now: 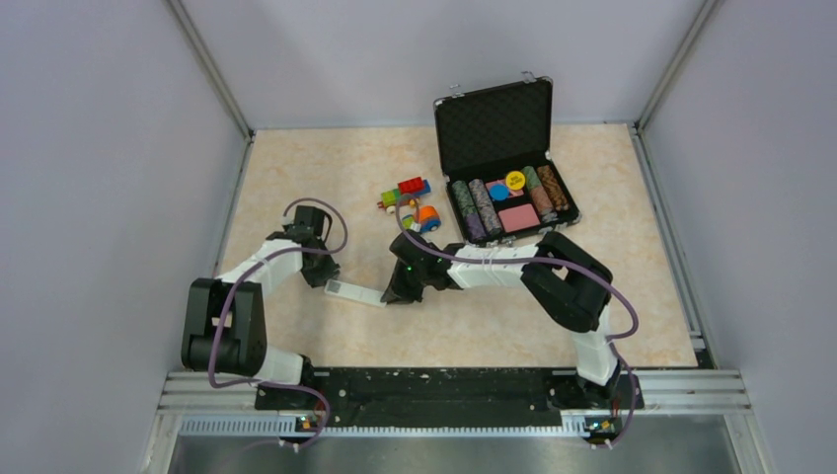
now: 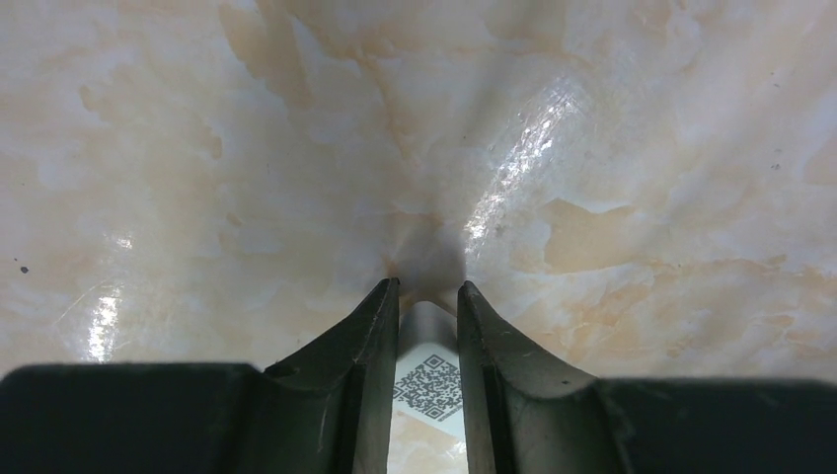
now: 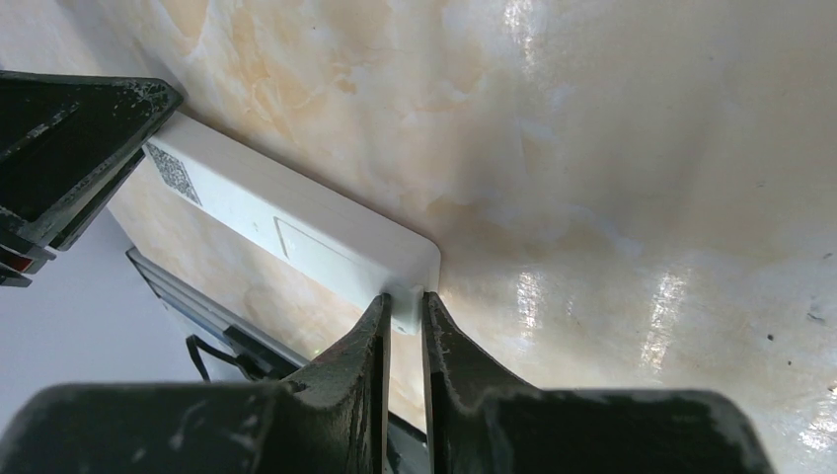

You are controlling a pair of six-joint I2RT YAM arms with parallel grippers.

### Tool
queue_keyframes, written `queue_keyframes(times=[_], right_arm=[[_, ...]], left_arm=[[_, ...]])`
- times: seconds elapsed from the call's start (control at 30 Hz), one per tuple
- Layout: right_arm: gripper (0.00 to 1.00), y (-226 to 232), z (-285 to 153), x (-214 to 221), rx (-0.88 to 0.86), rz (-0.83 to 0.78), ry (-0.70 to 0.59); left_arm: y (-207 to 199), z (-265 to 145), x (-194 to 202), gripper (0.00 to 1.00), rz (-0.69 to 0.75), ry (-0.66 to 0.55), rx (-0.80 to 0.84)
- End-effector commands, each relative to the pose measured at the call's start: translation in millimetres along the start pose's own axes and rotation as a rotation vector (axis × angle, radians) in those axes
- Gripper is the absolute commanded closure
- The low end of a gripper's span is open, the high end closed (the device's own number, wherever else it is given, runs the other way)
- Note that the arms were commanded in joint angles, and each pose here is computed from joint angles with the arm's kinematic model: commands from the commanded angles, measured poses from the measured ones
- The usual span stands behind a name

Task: Load the batteries into the remote control

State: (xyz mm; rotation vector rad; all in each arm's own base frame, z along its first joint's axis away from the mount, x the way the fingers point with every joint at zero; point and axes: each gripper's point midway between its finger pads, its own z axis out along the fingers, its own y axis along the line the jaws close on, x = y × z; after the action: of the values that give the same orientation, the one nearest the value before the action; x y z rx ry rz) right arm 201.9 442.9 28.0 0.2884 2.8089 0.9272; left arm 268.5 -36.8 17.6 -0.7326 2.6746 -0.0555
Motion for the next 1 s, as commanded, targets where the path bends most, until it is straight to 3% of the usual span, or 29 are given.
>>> queue_keyframes(times=[0.0,0.23,0.5,0.97], right_arm=[[0.86,-49.9,29.8,11.0,0.197,-0.043,-0.025],[0.85,-54.6,36.8,12.4,0.276,-0.069,-0.047],[0.78,-54.5,50.2,17.8,0.346,-0.105,-0.062],[0.78,-38.9,63.0,9.4,0.361,-0.095,-0.114]], left_arm=[[-6.9,7.6,43.1,0.70,-0.027,0.152,0.056],[-22.0,2.5,52.0,0.73,-0.073,0.183,0.148],[-38.5,-2.1,61.5,0.75,-0.087,0.227,0.244],[-45.0,2.3,89.3,0.84,-0.092,0.301,0.313]])
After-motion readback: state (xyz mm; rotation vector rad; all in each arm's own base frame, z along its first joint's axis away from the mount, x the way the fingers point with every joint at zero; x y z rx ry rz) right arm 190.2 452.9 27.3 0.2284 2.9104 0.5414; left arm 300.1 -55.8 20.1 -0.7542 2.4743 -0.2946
